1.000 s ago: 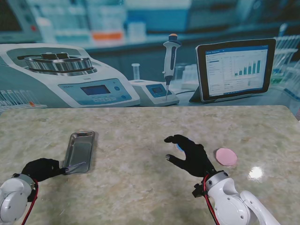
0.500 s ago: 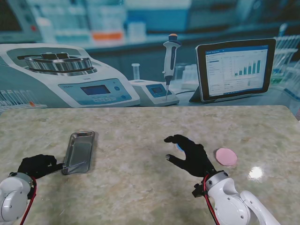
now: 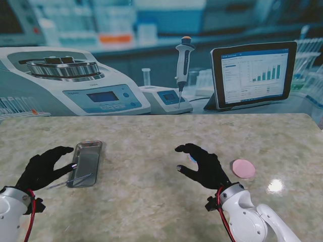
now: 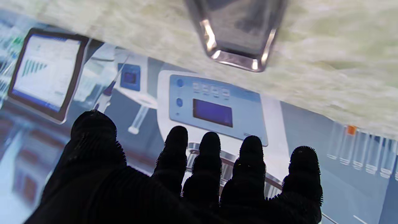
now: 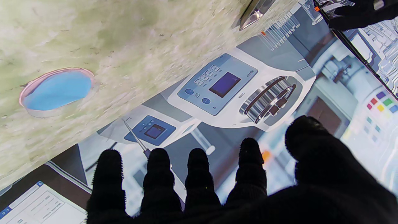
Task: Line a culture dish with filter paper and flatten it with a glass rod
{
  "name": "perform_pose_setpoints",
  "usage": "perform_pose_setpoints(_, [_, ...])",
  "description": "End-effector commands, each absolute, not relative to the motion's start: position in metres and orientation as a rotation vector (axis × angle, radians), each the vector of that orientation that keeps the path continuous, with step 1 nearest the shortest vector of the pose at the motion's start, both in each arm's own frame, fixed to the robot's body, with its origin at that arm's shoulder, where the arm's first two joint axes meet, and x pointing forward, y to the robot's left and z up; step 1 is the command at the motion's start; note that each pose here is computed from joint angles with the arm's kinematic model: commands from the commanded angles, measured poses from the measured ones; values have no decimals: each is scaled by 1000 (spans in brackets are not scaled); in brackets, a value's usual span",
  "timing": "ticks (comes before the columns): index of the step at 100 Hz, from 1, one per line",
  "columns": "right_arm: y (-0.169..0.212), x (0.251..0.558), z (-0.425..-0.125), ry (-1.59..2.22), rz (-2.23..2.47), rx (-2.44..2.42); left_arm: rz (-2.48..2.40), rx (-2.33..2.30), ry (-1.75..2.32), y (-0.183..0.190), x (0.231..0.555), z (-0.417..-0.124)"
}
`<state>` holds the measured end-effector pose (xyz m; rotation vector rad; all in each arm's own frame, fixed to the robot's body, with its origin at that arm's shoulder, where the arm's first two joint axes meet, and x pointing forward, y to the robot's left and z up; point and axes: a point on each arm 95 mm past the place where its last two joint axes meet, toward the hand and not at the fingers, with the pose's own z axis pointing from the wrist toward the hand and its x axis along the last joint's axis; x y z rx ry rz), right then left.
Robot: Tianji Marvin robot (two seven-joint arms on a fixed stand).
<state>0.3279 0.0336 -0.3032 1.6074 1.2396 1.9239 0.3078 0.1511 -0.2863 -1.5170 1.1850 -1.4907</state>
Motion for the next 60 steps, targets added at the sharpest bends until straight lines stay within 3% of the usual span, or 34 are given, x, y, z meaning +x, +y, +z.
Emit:
perform_pose_setpoints(1, [38,326,-305,1234,1932,1625,-1540,-1535,1171,137,304,-283])
perform_pose_setpoints(60, [61,320,-308,1248,2015,1638,-1920,-1583,1052,49,285,-278])
